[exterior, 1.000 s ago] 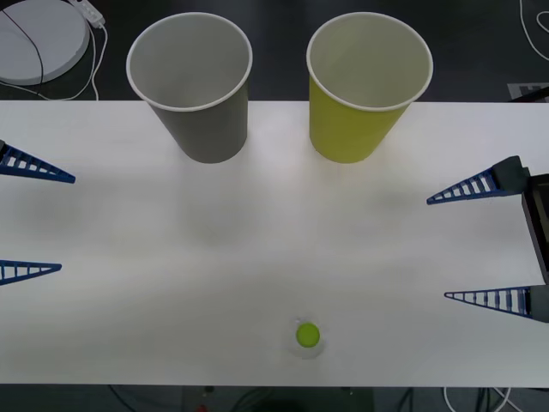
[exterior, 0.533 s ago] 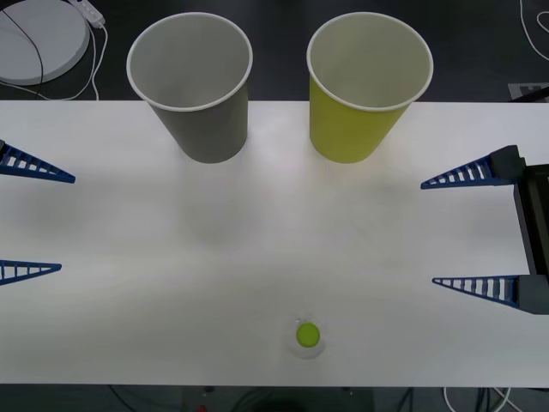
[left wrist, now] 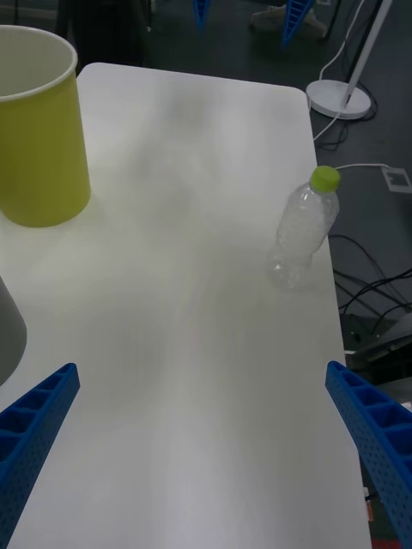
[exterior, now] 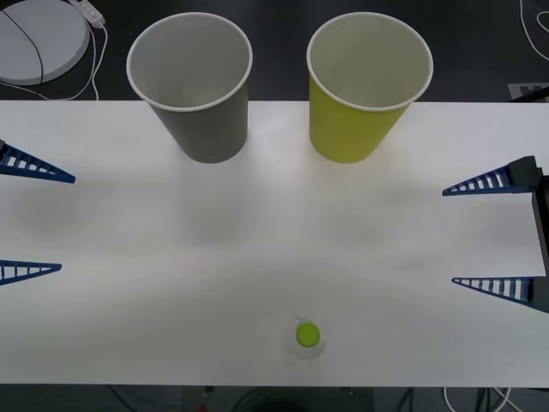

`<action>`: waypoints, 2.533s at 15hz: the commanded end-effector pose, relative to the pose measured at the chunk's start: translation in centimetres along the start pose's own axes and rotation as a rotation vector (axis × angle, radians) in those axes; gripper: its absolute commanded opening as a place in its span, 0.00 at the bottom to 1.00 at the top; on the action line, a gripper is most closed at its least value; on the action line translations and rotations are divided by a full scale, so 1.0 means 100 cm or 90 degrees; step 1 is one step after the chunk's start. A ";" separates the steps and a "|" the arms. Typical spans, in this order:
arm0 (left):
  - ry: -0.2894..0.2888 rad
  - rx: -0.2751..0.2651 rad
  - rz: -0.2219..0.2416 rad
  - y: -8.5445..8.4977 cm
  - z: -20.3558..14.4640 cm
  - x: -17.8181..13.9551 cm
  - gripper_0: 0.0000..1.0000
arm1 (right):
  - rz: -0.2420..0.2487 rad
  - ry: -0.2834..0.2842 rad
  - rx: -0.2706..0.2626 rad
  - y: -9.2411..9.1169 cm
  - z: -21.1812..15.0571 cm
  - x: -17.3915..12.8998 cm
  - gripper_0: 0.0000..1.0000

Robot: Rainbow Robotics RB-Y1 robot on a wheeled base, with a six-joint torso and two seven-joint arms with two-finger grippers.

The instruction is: Put the can into the green bin and the plastic bottle into the gray bin

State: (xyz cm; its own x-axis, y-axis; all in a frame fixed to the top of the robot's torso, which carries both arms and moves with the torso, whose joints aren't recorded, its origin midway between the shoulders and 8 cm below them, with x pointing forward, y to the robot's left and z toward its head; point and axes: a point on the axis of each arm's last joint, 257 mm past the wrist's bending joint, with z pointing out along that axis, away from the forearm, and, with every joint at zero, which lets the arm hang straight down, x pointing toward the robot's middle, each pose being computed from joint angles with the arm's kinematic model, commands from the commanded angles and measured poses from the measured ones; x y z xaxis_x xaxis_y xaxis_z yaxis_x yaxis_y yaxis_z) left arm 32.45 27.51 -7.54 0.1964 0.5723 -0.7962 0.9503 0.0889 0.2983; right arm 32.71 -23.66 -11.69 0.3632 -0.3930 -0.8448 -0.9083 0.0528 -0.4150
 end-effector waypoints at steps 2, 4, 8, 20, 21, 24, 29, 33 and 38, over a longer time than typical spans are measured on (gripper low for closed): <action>0.000 0.000 0.000 0.000 0.000 0.000 1.00 | -0.008 0.009 -0.009 0.008 -0.014 0.021 1.00; 0.000 0.000 0.000 0.000 0.000 0.000 1.00 | -0.008 0.011 -0.023 0.017 -0.024 0.032 1.00; 0.000 0.000 0.000 0.000 0.000 0.000 1.00 | -0.032 0.003 -0.035 0.035 -0.036 0.053 1.00; 0.000 0.000 0.000 0.000 0.000 0.000 1.00 | 0.108 -0.022 -0.027 0.107 -0.022 0.102 1.00; 0.000 0.000 0.000 0.000 0.000 0.000 1.00 | 0.110 -0.028 -0.023 0.110 -0.019 0.102 1.00; 0.000 0.000 0.000 0.000 0.000 0.000 1.00 | 0.117 -0.039 -0.019 0.116 -0.011 0.104 1.00; 0.000 0.000 0.000 0.000 0.000 0.000 1.00 | 0.128 -0.050 0.002 0.118 0.004 0.109 1.00; 0.000 0.000 0.000 0.000 0.000 0.000 1.00 | 0.118 -0.062 0.002 0.120 0.021 0.105 1.00; 0.000 0.000 0.000 0.000 0.000 0.000 1.00 | 0.110 -0.080 -0.013 0.122 0.050 0.097 1.00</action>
State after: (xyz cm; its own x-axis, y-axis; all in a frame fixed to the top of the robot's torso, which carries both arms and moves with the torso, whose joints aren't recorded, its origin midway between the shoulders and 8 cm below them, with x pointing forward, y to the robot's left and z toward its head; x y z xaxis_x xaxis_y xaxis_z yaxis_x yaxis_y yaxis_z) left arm 32.45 27.51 -7.54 0.1965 0.5723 -0.7961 0.9503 0.0888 0.2984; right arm 26.19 -22.82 -26.58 0.2227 -0.2702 -0.9367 -0.9619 0.0956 -0.2563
